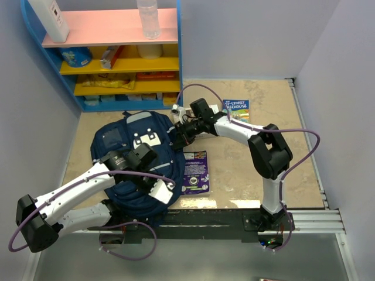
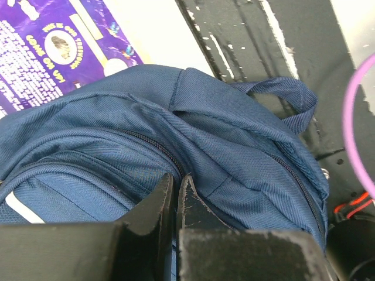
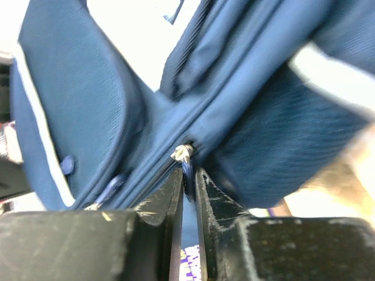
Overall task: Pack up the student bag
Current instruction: Zip the student bag at the center of the board.
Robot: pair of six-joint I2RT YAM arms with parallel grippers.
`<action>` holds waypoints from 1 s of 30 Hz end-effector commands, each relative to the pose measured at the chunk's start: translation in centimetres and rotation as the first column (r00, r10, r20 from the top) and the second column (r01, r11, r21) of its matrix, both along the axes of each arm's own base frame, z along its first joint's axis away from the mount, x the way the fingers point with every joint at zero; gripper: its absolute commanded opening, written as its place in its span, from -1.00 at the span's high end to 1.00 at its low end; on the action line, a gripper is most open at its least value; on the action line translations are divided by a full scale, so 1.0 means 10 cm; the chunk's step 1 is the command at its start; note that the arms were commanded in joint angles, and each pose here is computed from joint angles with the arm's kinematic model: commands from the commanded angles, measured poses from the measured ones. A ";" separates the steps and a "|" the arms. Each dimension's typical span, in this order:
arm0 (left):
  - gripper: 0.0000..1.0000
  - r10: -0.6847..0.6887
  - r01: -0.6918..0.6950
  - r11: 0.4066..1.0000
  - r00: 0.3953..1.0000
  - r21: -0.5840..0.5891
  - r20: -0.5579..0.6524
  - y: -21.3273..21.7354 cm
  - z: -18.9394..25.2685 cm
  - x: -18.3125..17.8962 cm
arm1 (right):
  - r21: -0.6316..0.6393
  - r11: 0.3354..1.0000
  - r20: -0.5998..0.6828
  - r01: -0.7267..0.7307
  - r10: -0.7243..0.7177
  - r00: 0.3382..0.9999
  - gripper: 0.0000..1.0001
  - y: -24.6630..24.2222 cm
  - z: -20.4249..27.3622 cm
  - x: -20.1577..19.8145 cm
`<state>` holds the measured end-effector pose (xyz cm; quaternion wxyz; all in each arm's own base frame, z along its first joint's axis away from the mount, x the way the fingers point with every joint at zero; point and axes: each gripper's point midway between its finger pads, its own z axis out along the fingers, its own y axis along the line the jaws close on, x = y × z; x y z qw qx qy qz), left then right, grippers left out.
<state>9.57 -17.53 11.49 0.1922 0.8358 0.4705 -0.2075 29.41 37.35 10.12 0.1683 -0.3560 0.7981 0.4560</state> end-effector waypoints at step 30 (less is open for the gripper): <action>1.00 0.033 -0.017 0.998 0.953 -0.059 0.301 0.06 0.64 0.37 | 0.197 0.859 0.368 0.472 -0.511 0.777 -0.11 -0.59 0.83 0.60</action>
